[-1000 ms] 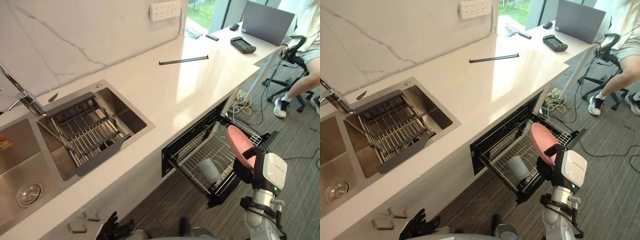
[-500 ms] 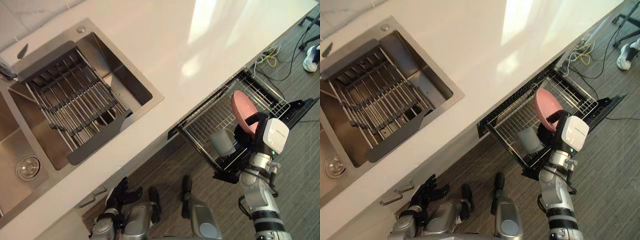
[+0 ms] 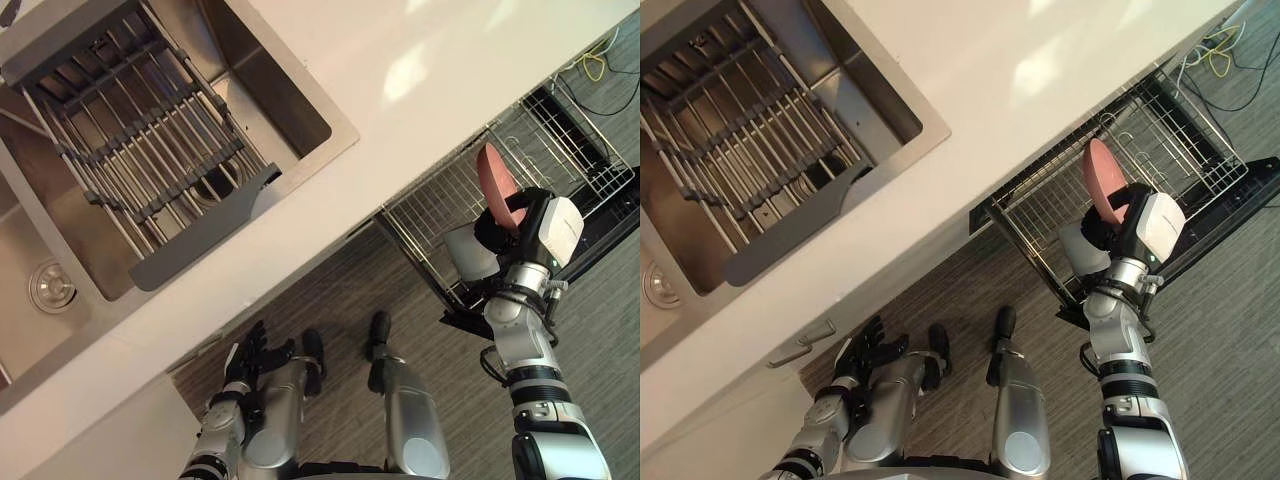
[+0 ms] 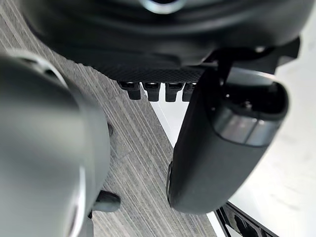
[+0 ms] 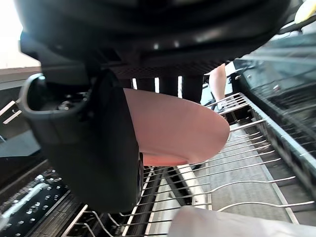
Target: Walk over to the sink, pick up the cup, carry it to the dishwasher, place the cup inside the dishwasher, then close the dishwasher door
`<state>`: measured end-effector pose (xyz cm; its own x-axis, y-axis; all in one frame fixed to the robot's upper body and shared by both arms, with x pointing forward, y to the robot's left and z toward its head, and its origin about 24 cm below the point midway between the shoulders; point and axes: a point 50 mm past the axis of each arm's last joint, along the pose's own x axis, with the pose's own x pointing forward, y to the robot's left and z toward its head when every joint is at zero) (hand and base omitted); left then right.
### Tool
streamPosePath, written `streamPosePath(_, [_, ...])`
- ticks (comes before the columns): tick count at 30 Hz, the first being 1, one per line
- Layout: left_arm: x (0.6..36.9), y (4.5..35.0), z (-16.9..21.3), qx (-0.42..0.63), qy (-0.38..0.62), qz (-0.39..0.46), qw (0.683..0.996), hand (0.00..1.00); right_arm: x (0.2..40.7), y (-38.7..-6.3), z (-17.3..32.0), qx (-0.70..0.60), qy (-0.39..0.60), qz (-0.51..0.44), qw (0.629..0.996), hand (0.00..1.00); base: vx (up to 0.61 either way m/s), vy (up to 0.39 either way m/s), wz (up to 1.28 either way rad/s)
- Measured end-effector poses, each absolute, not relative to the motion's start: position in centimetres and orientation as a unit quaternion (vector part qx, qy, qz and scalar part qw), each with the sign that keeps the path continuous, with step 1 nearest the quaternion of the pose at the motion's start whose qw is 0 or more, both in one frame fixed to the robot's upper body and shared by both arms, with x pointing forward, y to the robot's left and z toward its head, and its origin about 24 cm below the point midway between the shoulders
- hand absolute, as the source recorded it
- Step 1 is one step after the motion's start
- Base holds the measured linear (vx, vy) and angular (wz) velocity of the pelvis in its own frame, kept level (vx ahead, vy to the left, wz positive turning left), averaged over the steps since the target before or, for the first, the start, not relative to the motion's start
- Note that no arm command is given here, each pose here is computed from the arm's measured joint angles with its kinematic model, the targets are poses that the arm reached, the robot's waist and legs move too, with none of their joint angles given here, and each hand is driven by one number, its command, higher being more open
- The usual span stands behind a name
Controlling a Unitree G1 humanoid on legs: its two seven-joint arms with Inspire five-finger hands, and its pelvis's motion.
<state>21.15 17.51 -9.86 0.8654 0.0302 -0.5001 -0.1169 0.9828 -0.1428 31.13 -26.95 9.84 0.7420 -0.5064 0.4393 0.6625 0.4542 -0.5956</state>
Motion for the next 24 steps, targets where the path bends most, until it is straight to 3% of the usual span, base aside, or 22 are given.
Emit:
streamPosePath(6, [22.6,15.8,-8.8,-0.105,0.230,0.022,0.967,1.00,32.0,-27.7,12.1,-0.391,-0.119,-0.360,0.839,0.00,0.00,-0.091,0.02])
streamPosePath(13, [23.3,14.3,-8.3,-0.123,0.220,0.011,0.968,1.00,33.3,-28.0,12.6,-0.363,-0.080,-0.349,0.861,0.00,0.05,-0.058,0.02])
streamPosePath(14, [23.4,14.2,-8.2,-0.124,0.218,0.010,0.968,1.00,33.5,-28.2,12.5,-0.356,-0.065,-0.345,0.866,1.00,0.06,-0.041,0.02])
streamPosePath(24, [23.8,14.1,-8.0,-0.127,0.214,0.009,0.969,1.00,33.8,-28.9,10.8,-0.319,0.001,-0.319,0.892,1.00,0.02,-0.009,0.05])
